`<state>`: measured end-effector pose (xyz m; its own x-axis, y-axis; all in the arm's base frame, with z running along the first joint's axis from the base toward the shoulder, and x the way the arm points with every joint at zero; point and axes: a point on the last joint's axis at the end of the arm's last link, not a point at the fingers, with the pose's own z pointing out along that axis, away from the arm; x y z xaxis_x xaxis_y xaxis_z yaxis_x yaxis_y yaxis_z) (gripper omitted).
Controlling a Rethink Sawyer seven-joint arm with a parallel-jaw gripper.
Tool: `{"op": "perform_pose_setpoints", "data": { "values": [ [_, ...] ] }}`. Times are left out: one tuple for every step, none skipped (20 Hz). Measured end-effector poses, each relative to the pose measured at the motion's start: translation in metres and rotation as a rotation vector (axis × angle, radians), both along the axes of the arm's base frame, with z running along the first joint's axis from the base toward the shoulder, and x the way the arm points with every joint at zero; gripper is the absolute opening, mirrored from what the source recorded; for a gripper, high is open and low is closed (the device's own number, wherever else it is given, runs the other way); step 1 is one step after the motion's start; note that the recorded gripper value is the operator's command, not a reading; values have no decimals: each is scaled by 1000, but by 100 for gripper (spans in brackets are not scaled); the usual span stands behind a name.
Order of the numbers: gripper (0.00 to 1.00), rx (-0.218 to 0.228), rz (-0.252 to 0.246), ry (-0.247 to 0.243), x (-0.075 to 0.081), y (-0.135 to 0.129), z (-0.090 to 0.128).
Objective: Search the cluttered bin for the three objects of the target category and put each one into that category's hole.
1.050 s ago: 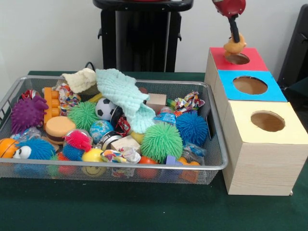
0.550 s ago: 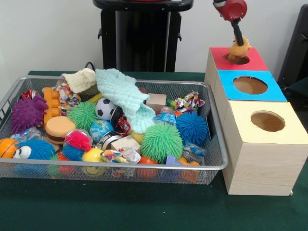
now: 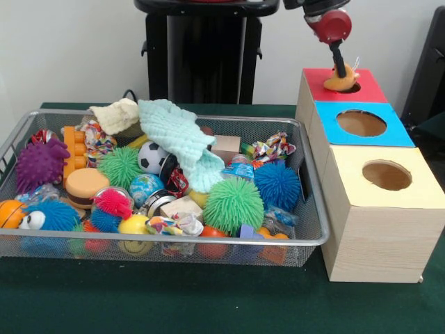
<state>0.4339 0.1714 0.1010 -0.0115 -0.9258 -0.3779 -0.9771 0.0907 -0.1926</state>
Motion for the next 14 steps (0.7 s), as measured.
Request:
{"op": "perform_pose_setpoints", "data": {
  "values": [
    [0, -4, 7, -3, -1, 0, -2],
    [0, -6, 12, -3, -2, 0, -4],
    [0, -7, 16, -2, -3, 0, -5],
    [0, -8, 19, 0, -4, 0, -6],
    [0, -10, 22, 1, -6, 0, -7],
    [0, -10, 24, 2, -7, -1, -8],
    [0, -10, 25, 2, -7, -1, -9],
    [0, -10, 26, 3, -8, -1, -10],
    [0, -10, 28, 4, -9, -1, -11],
    [0, -10, 29, 5, -10, -2, -12],
    [0, -10, 30, 5, -11, -1, -13],
    [0, -10, 30, 5, -11, -1, -14],
    [0, -10, 31, 4, -12, 0, -14],
    [0, -11, 31, 3, -12, 0, -14]
  ]
}}
